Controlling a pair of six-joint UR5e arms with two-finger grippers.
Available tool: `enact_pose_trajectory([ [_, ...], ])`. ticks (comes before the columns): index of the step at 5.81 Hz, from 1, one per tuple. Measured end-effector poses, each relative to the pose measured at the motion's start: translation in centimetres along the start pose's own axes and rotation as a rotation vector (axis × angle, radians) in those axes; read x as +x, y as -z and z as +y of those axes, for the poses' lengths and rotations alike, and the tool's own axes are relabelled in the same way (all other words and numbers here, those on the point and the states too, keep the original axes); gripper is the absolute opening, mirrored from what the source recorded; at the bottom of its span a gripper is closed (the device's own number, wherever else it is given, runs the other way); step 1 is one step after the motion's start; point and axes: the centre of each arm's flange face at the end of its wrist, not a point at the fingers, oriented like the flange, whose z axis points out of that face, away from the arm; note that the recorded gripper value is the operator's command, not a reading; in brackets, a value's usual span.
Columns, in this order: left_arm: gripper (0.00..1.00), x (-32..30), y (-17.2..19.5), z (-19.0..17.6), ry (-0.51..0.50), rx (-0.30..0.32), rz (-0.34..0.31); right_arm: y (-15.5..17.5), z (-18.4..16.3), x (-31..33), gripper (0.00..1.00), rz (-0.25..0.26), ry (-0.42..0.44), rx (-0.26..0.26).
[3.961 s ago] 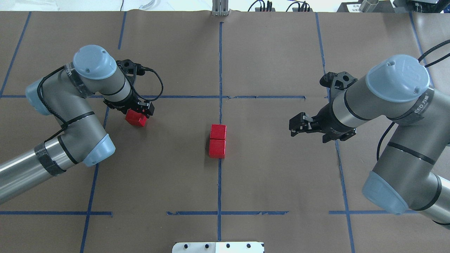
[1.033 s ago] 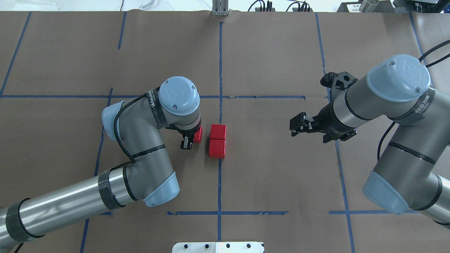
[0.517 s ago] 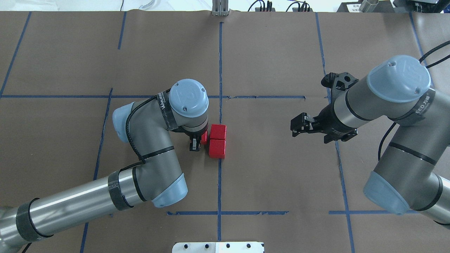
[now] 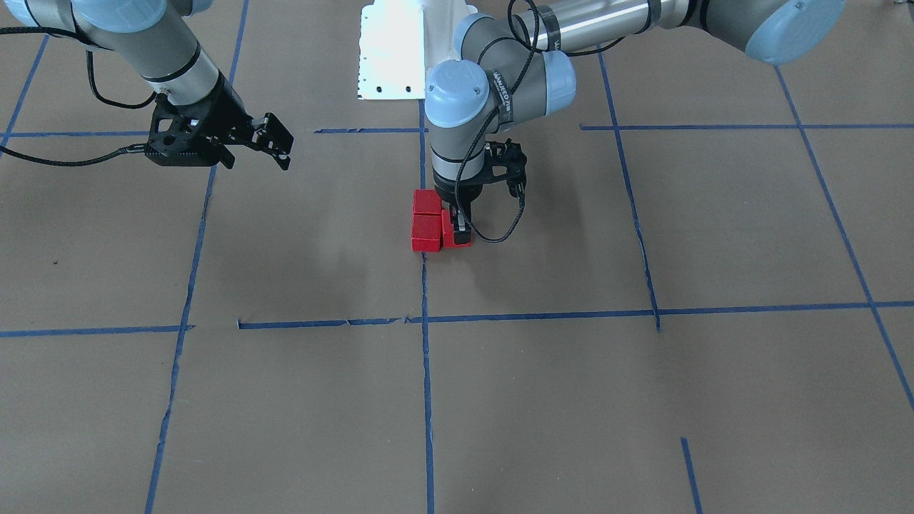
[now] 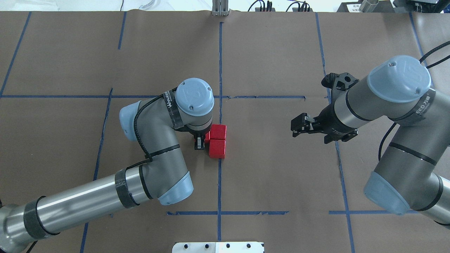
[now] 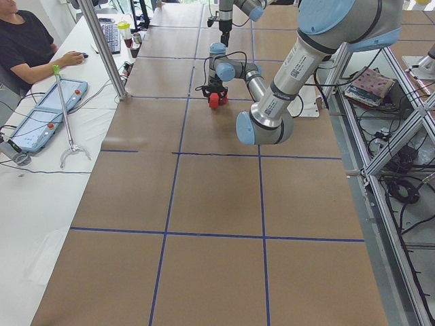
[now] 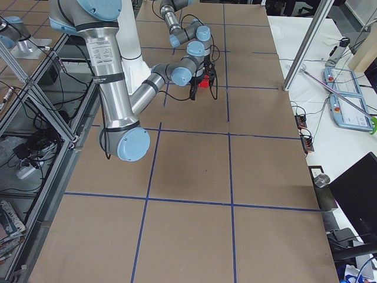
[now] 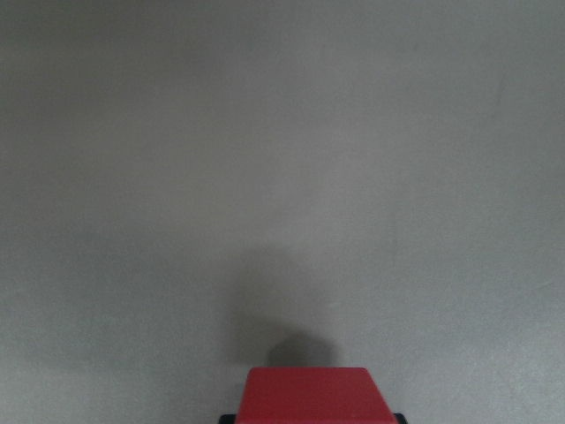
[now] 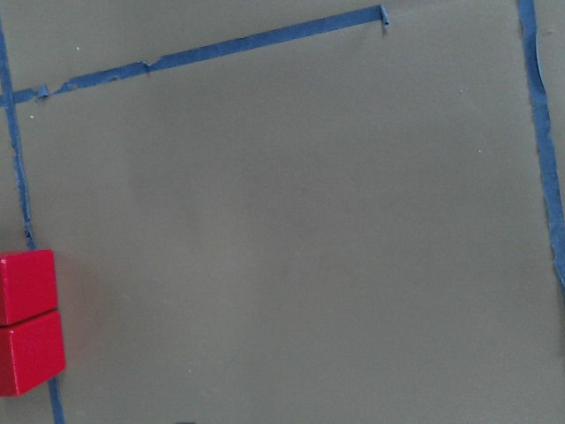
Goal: Form red blocks into L shape at center
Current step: 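Place the cube with the left gripper beside the pair, forming an L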
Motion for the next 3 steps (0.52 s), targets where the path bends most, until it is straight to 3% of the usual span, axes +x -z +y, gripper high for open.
enact_pose_trajectory([
  [3,0.13,0.2,-0.16,-0.1,0.0,0.002,0.002,0.03,-0.01,-0.09,1.0,-0.001,0.001,0.0],
])
